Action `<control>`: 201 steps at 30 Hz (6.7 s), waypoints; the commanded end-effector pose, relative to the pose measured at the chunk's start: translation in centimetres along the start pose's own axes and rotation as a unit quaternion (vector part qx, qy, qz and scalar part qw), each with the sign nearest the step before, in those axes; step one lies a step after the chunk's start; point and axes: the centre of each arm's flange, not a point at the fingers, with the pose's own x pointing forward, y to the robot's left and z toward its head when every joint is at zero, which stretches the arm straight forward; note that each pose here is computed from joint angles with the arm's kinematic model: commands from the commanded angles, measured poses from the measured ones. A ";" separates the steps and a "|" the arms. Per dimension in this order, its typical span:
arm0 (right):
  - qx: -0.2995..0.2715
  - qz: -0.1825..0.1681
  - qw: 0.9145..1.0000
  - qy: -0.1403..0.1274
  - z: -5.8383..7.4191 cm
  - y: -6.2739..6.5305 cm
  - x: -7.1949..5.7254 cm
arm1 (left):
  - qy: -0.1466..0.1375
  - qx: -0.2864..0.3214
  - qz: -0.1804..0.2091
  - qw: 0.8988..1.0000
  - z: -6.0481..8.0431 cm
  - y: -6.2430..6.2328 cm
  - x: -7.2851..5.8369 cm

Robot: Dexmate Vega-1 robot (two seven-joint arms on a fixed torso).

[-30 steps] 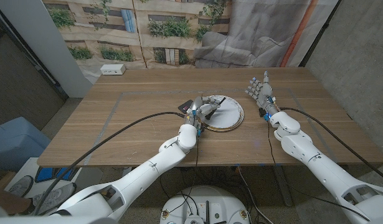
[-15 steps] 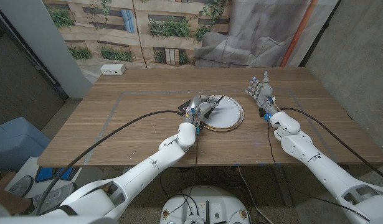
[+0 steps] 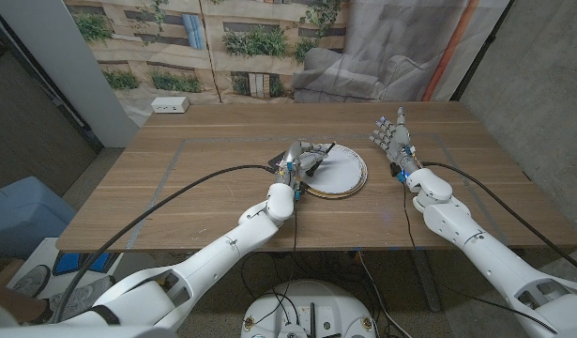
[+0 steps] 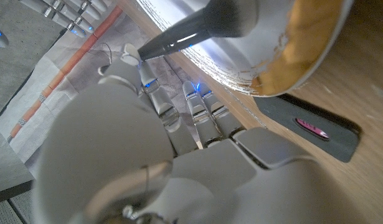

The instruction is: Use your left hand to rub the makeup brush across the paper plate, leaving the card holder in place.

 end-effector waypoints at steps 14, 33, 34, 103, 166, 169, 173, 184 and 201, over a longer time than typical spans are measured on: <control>0.000 0.000 1.000 0.000 0.0 0.0 0.0 | -0.034 -0.001 0.017 0.999 1.2 1.1 0.9; 0.000 0.000 1.000 0.000 0.0 0.0 0.0 | -0.055 0.018 0.019 0.998 2.8 3.3 0.7; 0.000 0.000 1.000 0.000 0.0 0.0 0.0 | -0.056 0.017 0.019 0.998 2.9 3.4 0.7; 0.000 0.000 1.000 0.000 0.0 0.0 0.0 | -0.113 0.209 -0.019 0.971 6.2 11.2 -2.4; 0.000 0.000 1.000 0.000 0.0 0.0 0.0 | -0.108 0.349 -0.045 0.930 -3.2 21.1 -8.1; 0.000 0.000 1.000 0.000 0.0 0.0 0.0 | -0.116 0.356 -0.041 0.926 -3.4 21.4 -8.2; 0.000 0.000 1.000 0.000 0.0 0.0 0.0 | -0.128 0.362 -0.040 0.923 -3.8 21.4 -8.4; 0.000 0.000 1.000 0.000 0.0 0.0 0.0 | -0.142 0.394 -0.067 0.905 -5.6 21.4 -9.1; 0.000 0.000 1.000 0.000 0.0 0.0 0.0 | -0.161 0.451 -0.104 0.872 -6.3 21.1 -9.2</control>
